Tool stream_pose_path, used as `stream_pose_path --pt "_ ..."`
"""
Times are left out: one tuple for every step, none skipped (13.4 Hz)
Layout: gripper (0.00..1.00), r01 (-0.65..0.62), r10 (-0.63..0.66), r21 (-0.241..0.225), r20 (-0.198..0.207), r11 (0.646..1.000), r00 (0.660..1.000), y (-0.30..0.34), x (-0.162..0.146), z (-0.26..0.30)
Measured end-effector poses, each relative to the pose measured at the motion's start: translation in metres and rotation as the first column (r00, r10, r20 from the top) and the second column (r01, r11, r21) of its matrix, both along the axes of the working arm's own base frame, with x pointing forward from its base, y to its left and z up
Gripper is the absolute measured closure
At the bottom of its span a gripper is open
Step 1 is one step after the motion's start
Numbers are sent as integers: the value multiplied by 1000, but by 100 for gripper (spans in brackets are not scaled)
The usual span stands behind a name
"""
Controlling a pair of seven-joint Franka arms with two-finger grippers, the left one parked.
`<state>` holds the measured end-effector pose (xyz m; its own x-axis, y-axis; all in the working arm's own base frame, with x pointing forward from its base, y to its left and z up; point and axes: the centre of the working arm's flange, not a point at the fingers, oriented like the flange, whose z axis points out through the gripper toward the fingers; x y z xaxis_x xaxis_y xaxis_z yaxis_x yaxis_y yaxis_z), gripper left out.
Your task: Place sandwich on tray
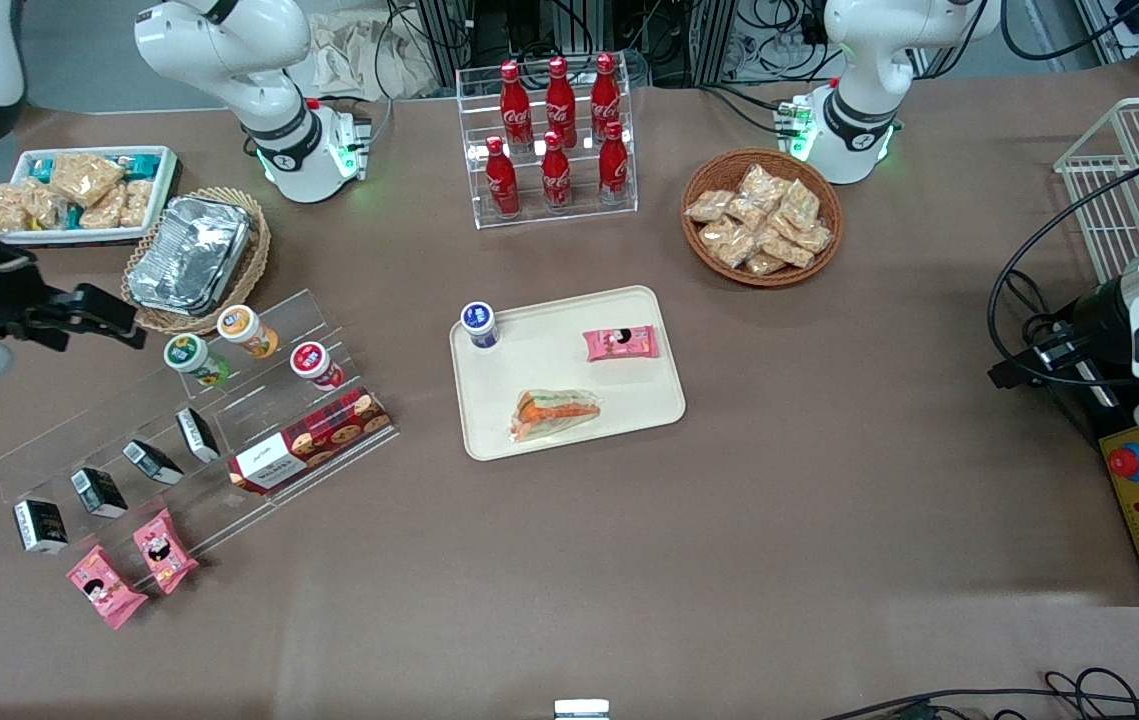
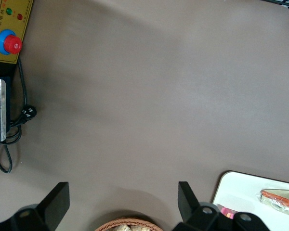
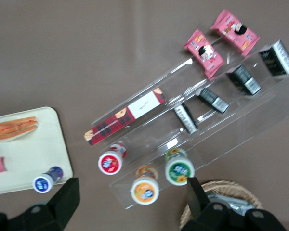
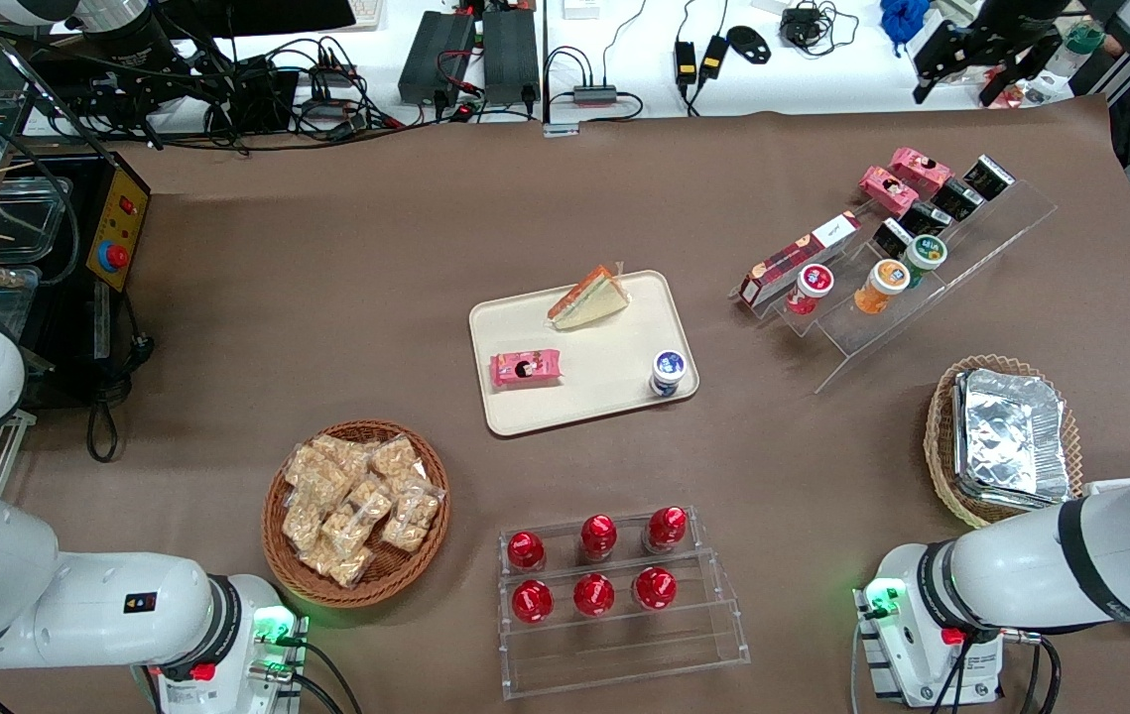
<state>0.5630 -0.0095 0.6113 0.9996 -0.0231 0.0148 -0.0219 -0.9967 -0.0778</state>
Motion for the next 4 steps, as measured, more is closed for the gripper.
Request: stream_pose_path --pt "1 -12 12 -17 6 1000 1000 -7 0 2" --pt "1 -17 17 -28 9 999 1000 -10 0 3" --pt "1 -18 19 -32 11 999 1000 -11 0 3" --pt "1 -19 19 -33 14 999 1000 -11 1 3"
